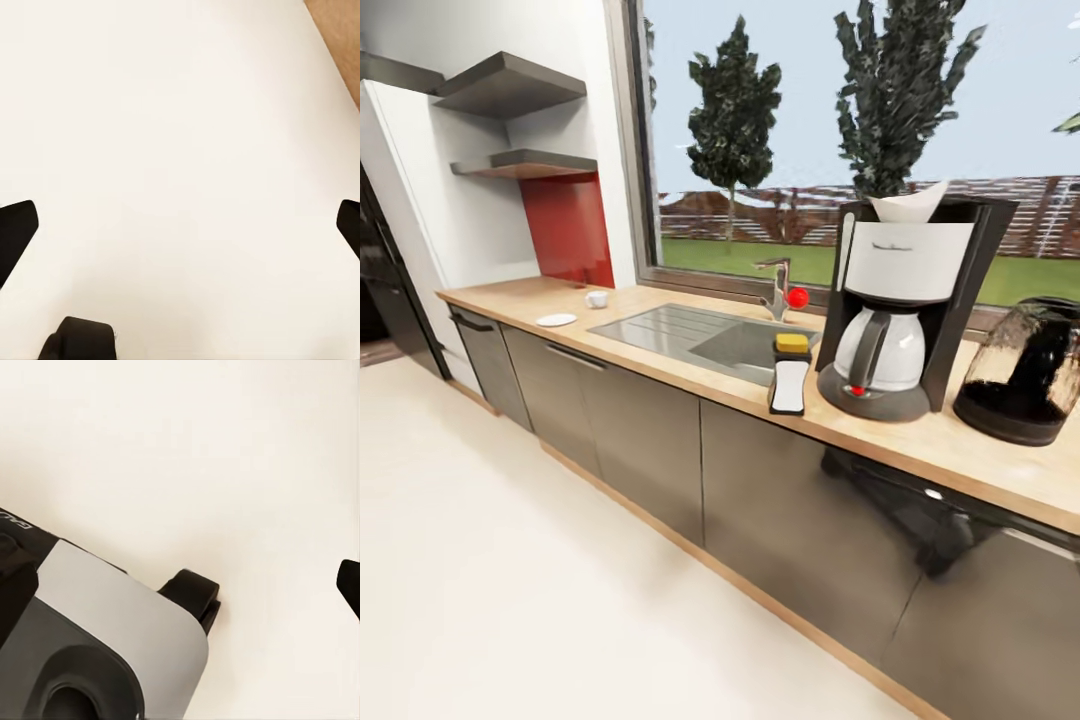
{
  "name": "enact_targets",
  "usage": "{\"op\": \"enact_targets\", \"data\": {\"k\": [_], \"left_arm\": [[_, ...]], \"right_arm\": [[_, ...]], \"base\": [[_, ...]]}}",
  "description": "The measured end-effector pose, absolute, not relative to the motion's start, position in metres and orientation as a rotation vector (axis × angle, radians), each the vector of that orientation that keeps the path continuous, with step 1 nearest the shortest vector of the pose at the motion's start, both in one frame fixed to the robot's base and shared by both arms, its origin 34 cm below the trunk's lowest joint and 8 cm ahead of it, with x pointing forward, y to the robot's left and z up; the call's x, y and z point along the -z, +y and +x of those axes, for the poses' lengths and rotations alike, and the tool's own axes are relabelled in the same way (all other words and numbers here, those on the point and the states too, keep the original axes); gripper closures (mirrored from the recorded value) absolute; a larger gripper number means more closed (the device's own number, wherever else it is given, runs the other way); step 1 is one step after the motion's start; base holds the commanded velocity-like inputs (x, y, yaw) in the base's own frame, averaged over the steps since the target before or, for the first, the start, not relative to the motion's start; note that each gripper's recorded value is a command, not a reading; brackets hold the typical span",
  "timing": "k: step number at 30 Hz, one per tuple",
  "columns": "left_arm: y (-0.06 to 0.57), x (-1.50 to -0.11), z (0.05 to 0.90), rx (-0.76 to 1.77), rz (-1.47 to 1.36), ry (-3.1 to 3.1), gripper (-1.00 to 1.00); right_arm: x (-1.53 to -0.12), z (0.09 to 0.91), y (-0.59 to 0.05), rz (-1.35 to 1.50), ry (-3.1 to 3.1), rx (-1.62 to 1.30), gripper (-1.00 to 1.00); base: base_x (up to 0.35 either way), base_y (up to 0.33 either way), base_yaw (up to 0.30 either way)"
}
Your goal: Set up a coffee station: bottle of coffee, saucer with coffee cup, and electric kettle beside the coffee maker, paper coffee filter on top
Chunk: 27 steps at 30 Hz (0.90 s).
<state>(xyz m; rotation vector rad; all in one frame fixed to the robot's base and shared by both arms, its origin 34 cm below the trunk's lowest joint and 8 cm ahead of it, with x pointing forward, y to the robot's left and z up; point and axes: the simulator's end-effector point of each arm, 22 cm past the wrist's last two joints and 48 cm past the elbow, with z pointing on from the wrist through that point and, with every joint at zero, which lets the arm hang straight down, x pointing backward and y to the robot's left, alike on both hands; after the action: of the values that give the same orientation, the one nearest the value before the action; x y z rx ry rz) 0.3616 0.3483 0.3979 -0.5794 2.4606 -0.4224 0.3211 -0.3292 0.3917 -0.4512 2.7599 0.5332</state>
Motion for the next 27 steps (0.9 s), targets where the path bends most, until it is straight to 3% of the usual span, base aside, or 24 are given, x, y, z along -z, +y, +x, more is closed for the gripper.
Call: {"op": "enact_targets", "data": {"k": [13,27], "left_arm": [[0.3483,-0.3980,0.3617,0.423,-0.579,2.460,-1.00],[0.3491,-0.3983,0.3617,0.421,-0.579,2.460,-1.00]], "right_arm": [[-0.3897,0.3231,-0.3323,-0.443,2.764,-0.498,-1.00],[-0.3892,0.3226,-0.3344,-0.447,2.766,-0.488,-1.00]], "base": [[0.026,0.016,0.255],[0.236,0.176,0.038]]}}
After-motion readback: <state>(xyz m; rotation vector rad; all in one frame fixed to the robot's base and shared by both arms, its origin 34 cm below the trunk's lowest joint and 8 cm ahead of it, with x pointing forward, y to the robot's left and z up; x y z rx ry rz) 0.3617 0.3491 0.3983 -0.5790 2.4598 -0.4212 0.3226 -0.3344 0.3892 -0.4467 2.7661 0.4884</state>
